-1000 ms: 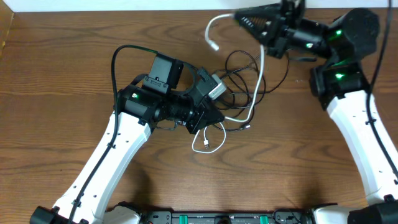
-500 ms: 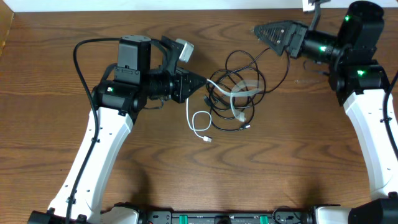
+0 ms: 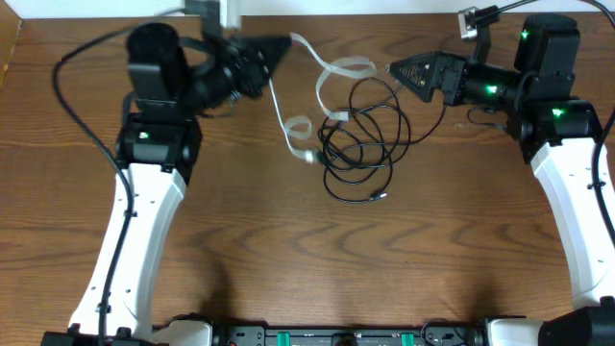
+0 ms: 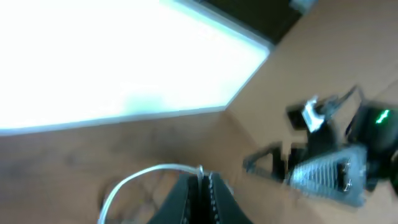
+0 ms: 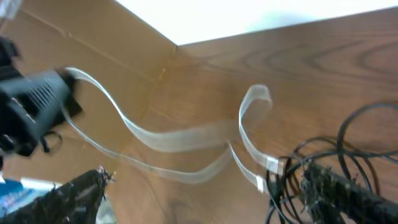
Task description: Untangle cables
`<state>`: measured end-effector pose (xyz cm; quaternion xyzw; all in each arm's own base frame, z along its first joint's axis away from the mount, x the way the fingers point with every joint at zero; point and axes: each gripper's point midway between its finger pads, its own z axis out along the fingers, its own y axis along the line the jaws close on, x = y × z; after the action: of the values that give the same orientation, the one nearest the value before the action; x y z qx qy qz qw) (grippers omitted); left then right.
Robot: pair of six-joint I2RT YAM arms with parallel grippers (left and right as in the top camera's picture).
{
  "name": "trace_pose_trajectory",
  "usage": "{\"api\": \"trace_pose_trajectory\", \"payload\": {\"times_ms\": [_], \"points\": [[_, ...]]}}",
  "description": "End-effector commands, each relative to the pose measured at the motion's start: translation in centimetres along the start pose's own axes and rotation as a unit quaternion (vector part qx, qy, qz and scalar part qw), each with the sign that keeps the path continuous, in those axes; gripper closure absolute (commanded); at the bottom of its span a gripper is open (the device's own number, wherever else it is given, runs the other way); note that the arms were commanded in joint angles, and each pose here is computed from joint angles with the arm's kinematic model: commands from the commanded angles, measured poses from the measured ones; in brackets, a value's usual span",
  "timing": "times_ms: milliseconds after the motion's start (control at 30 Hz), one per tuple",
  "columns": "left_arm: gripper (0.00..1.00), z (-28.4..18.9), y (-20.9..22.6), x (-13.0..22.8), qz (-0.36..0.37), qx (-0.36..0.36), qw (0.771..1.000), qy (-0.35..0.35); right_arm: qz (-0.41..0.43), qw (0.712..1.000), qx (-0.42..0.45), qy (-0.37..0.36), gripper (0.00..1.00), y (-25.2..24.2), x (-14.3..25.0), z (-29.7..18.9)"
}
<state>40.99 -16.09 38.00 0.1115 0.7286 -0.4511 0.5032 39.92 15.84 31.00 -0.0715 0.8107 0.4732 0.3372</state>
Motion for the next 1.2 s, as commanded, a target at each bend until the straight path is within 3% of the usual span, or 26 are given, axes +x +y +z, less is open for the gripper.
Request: {"api": "trace_pose_trajectory", "payload": {"times_ms": [0, 300, 400, 733, 967, 1167], "points": [[0.93, -0.9, -0.1, -3.5, -0.033, -0.001, 0.998, -0.057, -0.028, 1.000, -0.001, -0.003, 0.01, 0.6, -0.1, -0.3], [0.93, -4.1, 6.6, -9.0, -0.057, -0.196, 0.954, -0.222, -0.025, 0.998, 0.055, 0.017, 0.01, -1.6, 1.3, -0.4], [0.93, -4.6, 7.6, -9.2, -0.052, -0.230, 0.950, -0.205, -0.009, 0.996, 0.085, 0.026, 0.01, -2.8, 2.0, -0.6], [0.92, -5.0, 10.1, -11.4, 0.005, -0.333, 0.941, -0.053, -0.012, 0.995, 0.091, 0.029, 0.01, -3.0, 2.2, -0.7], [0.92, -3.2, 14.2, -13.5, 0.029, -0.335, 0.938, -0.082, -0.011, 0.995, 0.086, 0.042, 0.01, -2.5, 2.9, -0.2], [0.93, -0.8, 17.3, -13.8, -0.013, -0.317, 0.940, -0.121, -0.021, 0.995, 0.078, 0.051, 0.01, -1.8, 3.4, 0.4]]}}
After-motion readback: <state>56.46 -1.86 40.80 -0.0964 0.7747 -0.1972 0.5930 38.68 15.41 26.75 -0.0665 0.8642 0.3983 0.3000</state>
